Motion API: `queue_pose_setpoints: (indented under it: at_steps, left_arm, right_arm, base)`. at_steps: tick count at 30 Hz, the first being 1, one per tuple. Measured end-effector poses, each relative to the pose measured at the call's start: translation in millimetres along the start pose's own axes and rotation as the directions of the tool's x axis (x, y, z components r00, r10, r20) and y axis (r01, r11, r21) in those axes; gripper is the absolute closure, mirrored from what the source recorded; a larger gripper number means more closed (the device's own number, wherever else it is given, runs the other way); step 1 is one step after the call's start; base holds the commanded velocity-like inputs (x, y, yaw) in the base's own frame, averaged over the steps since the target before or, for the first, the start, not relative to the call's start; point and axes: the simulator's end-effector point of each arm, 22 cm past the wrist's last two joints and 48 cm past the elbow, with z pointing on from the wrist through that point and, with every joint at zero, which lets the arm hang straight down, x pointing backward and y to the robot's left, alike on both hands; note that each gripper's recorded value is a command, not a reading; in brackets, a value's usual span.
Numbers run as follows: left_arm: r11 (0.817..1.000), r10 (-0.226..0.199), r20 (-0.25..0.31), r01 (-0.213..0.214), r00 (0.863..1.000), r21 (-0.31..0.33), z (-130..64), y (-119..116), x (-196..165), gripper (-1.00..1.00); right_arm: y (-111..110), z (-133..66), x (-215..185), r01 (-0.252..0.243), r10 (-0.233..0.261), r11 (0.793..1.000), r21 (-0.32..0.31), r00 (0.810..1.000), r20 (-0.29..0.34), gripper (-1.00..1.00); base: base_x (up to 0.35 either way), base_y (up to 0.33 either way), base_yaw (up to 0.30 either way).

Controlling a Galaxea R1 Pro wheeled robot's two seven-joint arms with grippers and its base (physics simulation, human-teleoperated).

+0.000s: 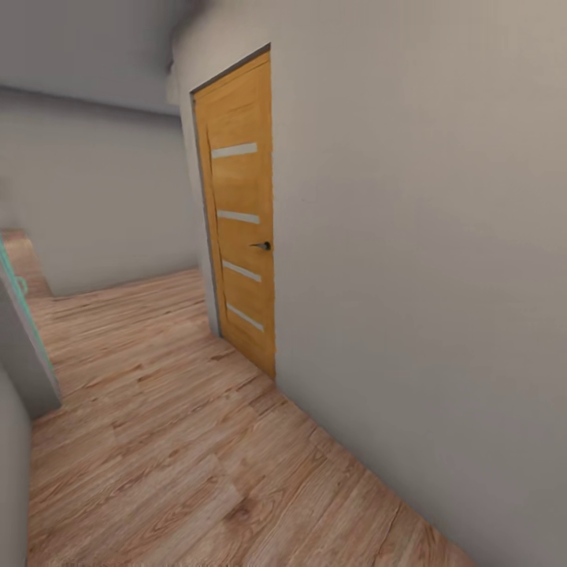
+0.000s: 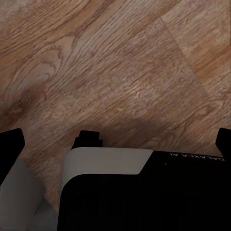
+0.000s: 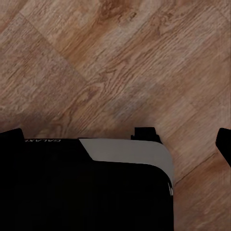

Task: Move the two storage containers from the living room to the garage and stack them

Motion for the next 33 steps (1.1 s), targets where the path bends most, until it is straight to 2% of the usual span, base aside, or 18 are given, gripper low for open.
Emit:
queue_pose_setpoints:
  at_steps: [8, 23, 33]
  left_arm:
    - [1.0, 0.0, 0.001, 0.0, 1.0, -0.001, -0.2, 0.3, -0.4, -1.0]
    - [1.0, 0.0, 0.001, 0.0, 1.0, -0.002, -0.3, 1.0, -0.5, -1.0]
    - [1.0, 0.0, 0.001, 0.0, 1.0, -0.002, -0.3, 1.2, -0.2, -1.0]
  right_arm:
    - [-0.9, -0.2, 0.2, 0.0, 0.0, 1.0, 0.001, 1.0, 0.0, -1.0]
    - [-1.3, -0.3, 0.7, -0.002, 0.002, 1.0, 0.002, 1.0, -0.002, -1.0]
    - [-1.2, -0.3, 0.3, -0.001, 0.001, 1.0, 0.002, 1.0, -0.001, -1.0]
  base:
    - [0.062, 0.0, 0.216]
    - [0.312, 0.0, 0.01]
    - [0.322, 0.0, 0.212]
